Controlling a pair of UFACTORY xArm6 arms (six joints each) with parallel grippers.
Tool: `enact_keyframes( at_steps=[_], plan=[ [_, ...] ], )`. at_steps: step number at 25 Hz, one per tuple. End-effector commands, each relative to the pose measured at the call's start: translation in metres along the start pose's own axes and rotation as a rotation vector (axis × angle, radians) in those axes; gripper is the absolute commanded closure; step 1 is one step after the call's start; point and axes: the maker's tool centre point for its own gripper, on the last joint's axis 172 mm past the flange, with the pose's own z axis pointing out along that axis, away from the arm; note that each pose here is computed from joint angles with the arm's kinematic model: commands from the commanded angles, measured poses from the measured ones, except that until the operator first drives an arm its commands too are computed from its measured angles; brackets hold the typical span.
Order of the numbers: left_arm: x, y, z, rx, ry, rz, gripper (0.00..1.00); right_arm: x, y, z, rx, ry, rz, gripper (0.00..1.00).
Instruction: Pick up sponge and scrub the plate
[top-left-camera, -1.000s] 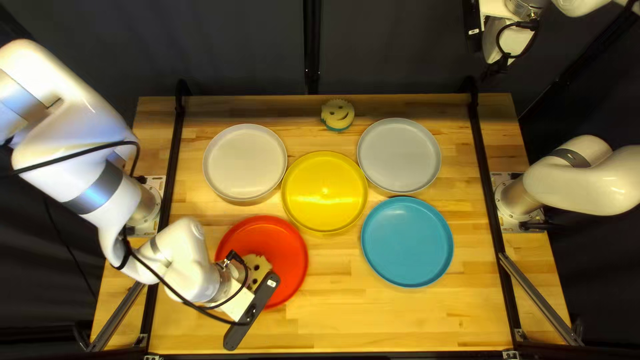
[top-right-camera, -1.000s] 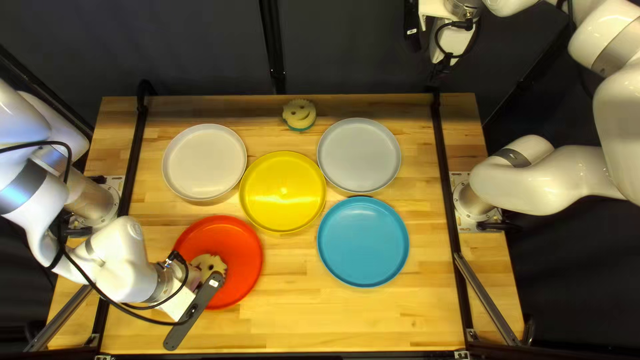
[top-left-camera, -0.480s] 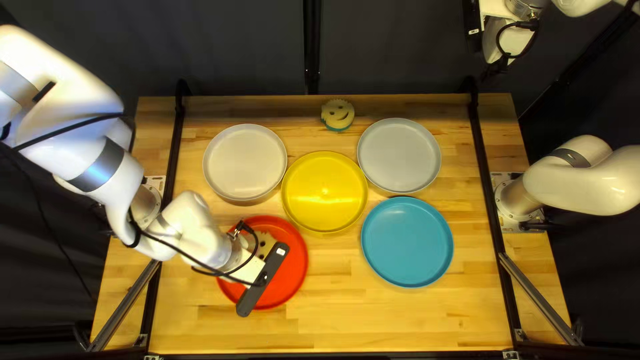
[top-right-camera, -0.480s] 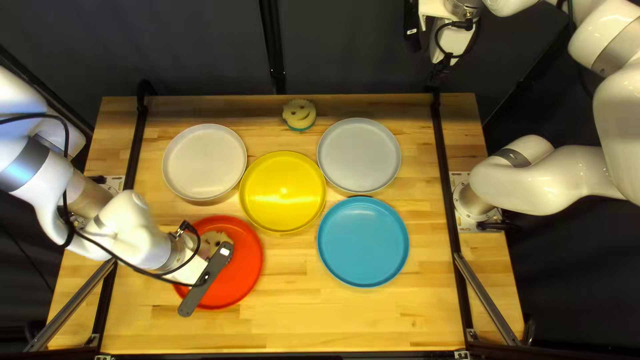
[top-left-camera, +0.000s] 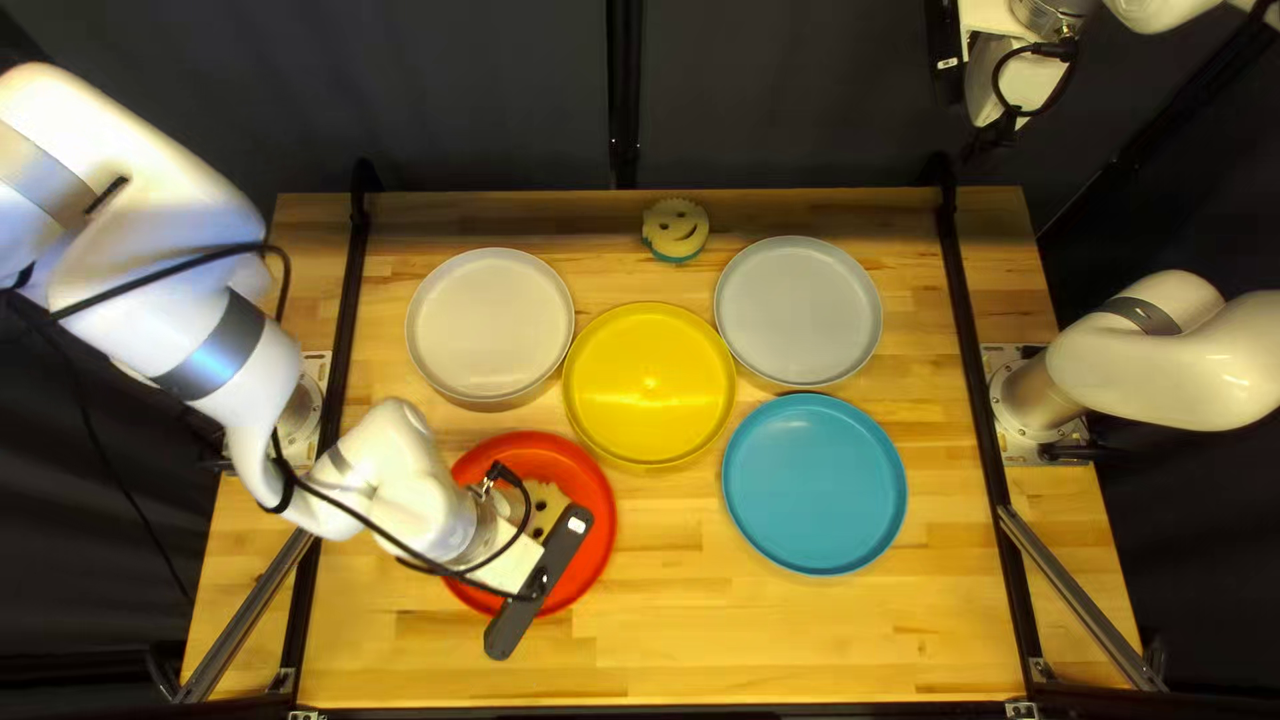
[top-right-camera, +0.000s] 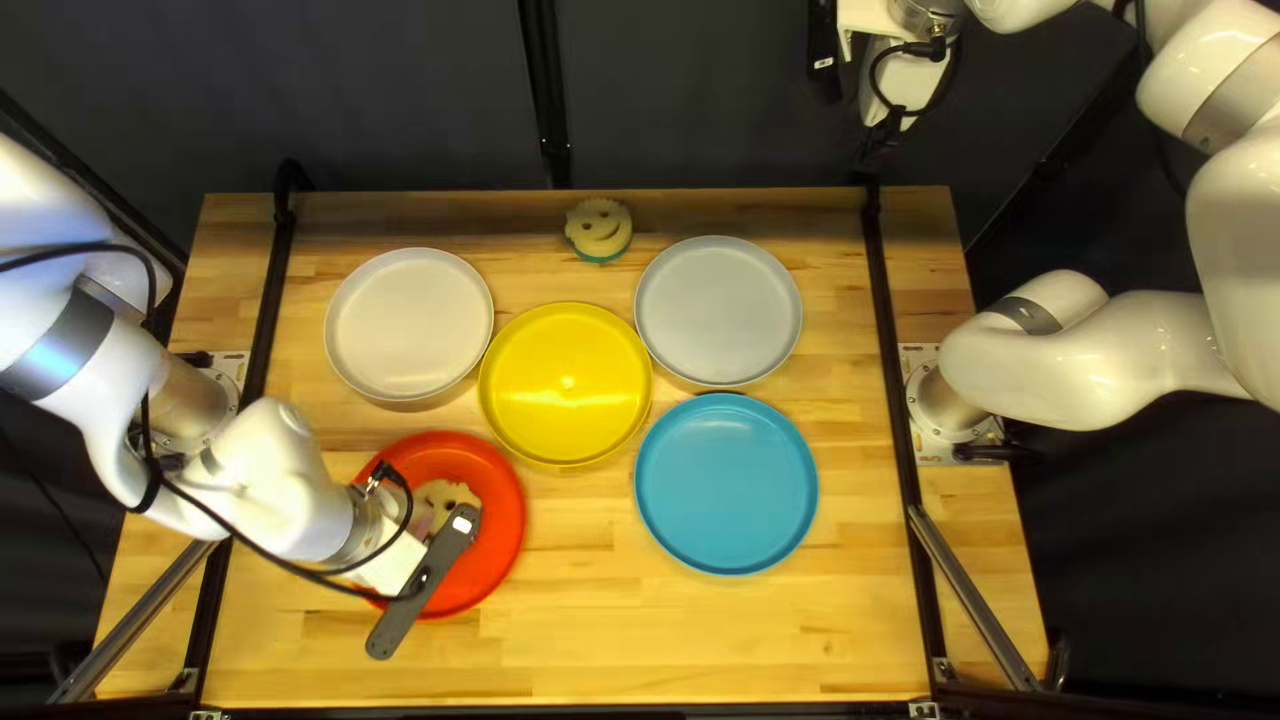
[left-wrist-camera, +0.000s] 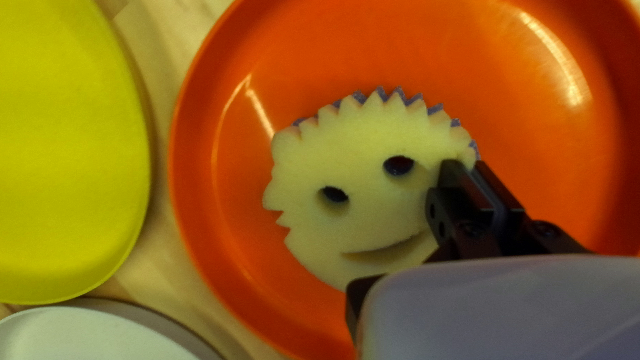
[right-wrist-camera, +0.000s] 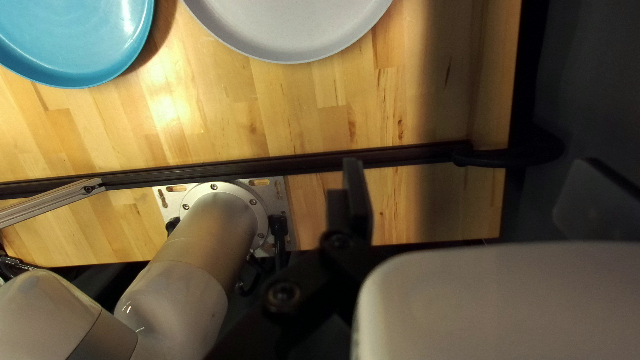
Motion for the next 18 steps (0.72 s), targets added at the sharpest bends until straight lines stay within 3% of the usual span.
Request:
enact_keyframes(
  at_steps=[1,9,18],
  plan=[
    [-0.003,-0.001,0.001,0.006,0.0,0.007,1.0,0.0,0.0,0.0,0.0,0.0,0.0,0.0],
    [-0.054,-0.023,0.009,-0.02,-0.025,-0.014,1.0,0.0,0.0,0.0,0.0,0.0,0.0,0.0],
    [-0.078,-0.015,-0.006,-0.033,-0.05,-0.036,1.0,0.0,0.0,0.0,0.0,0.0,0.0,0.0]
  ],
)
